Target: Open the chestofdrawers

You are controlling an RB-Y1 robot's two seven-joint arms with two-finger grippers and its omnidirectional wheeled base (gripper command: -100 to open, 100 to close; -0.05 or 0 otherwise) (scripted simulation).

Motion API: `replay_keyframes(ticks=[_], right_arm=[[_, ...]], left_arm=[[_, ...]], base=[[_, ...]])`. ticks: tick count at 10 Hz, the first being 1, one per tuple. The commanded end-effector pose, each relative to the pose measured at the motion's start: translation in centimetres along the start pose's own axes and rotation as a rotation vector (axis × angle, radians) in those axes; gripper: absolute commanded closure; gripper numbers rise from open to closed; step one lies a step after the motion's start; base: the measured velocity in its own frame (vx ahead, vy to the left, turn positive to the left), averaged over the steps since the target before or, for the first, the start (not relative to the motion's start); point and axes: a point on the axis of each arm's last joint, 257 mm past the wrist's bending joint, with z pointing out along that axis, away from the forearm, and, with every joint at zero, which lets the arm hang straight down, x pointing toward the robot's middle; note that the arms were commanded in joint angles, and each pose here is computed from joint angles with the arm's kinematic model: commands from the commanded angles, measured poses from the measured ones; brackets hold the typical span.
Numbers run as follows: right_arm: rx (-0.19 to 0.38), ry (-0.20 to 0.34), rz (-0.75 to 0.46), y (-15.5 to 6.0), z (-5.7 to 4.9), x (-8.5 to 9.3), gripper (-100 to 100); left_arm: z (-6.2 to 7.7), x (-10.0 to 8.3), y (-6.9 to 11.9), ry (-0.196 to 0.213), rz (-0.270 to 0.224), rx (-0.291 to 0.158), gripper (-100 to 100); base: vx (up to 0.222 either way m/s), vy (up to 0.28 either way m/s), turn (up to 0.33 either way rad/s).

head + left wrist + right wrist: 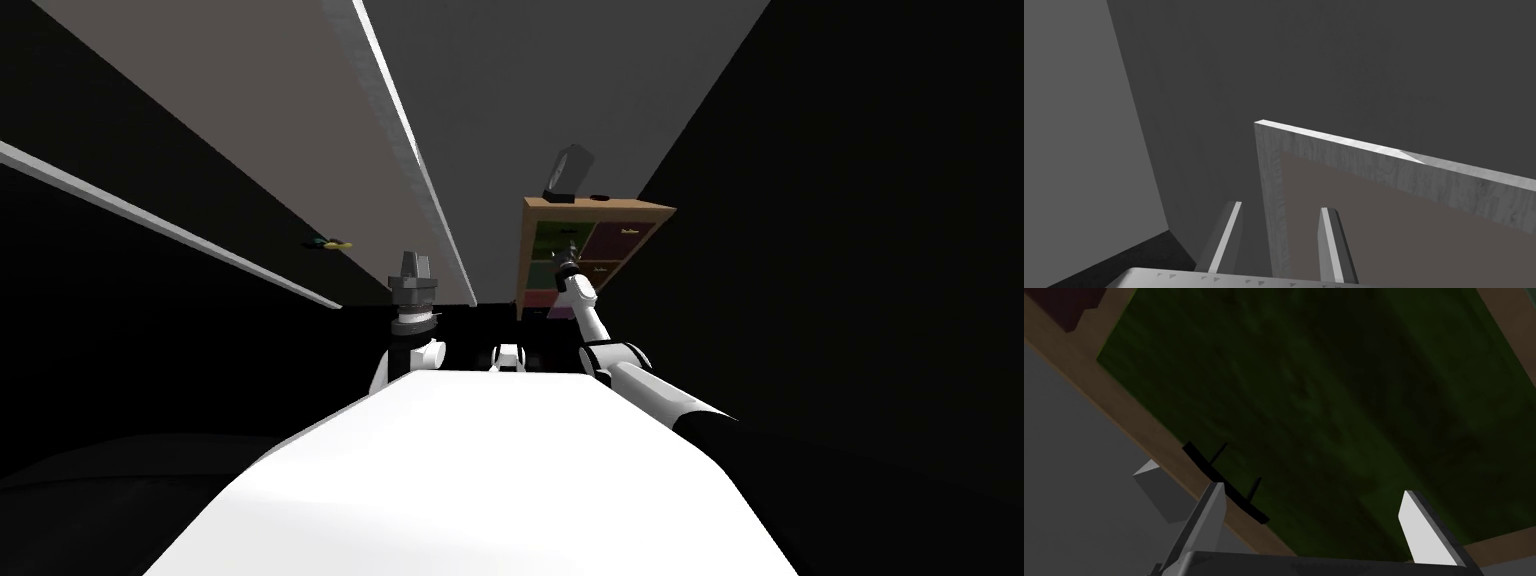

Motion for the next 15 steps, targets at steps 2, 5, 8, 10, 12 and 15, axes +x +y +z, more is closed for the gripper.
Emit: replay_keyframes(ticks=[2, 5, 8, 10, 12, 15], right_arm=[[0.024, 0.052, -0.168, -1.6, 1.2, 2.1, -100], [0.059, 0.119, -0.372, -4.6, 2.4, 4.6, -100], [0.070, 0.141, -0.424, -5.7, 2.7, 5.4, -100], [0.083, 0.160, -0.491, -6.9, 3.0, 6.0, -100], [0.108, 0.197, -0.595, -9.4, 3.4, 7.2, -100], [0.132, 0.227, -0.669, -11.8, 3.6, 8.1, -100]], left_arm=[[0.0, 0.0, 0.0, 0.000, 0.000, 0.000, 0], [0.0, 0.0, 0.0, 0.000, 0.000, 0.000, 0], [0.0, 0.0, 0.0, 0.000, 0.000, 0.000, 0], [0.0, 0.0, 0.0, 0.000, 0.000, 0.000, 0], [0.0, 0.0, 0.0, 0.000, 0.000, 0.000, 0], [0.0, 0.0, 0.0, 0.000, 0.000, 0.000, 0]], base=[[-0.062, 0.005, 0.188], [-0.070, 0.002, 0.213], [-0.047, 0.004, 0.064], [-0.016, 0.002, 0.073], [-0.054, 0.005, 0.190], [-0.049, 0.008, 0.094]])
